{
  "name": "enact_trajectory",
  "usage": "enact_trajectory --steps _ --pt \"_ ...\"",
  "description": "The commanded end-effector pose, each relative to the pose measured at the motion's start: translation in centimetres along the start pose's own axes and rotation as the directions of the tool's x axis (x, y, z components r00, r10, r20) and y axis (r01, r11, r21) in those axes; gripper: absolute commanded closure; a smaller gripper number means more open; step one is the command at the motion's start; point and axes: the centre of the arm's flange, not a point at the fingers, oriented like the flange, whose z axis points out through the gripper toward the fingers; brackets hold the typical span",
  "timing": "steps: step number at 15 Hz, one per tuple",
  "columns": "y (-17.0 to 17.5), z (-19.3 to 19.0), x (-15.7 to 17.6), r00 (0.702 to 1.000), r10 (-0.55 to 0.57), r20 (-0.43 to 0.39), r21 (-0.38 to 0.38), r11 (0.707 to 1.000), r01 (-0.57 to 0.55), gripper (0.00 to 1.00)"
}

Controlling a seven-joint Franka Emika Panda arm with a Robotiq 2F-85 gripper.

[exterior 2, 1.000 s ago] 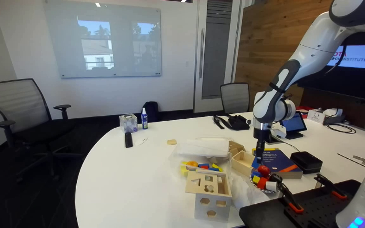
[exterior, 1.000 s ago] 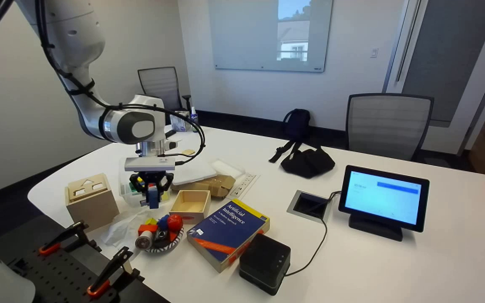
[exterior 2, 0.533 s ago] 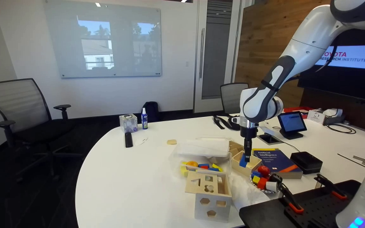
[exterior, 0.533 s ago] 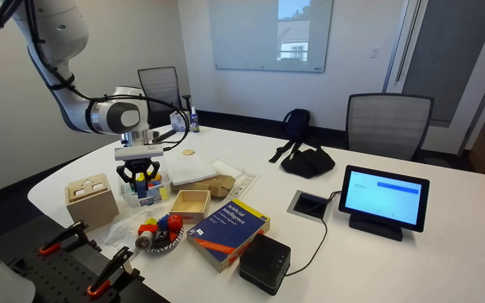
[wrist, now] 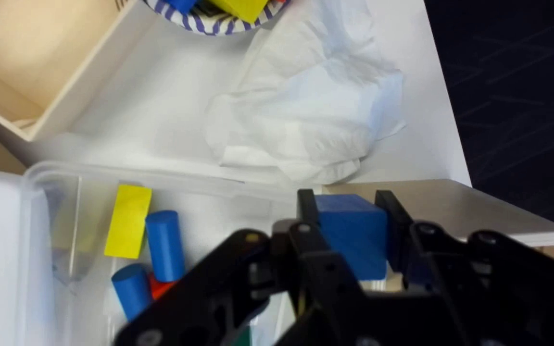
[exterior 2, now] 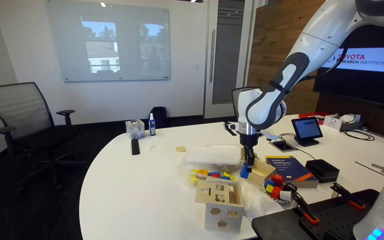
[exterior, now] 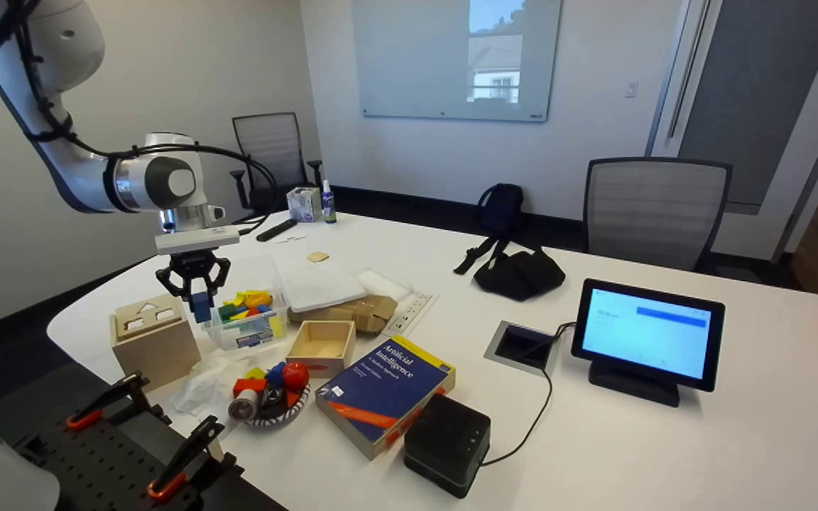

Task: Put the blue block inside the box

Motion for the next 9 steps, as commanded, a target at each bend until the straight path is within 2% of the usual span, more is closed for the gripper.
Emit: enact_trajectory --steps 1,6,9 --pt "-2.2 -1.1 3.0 0.999 -0.029 0.025 -0.013 0.999 0.030 0.91" --pt "-4.9 -2.8 7.2 0.999 -0.035 0.021 -0.036 0.999 0.036 0.91" --pt "-5.4 -2.4 8.7 0.999 -0.011 0.043 -0.033 0.999 0.013 0.91"
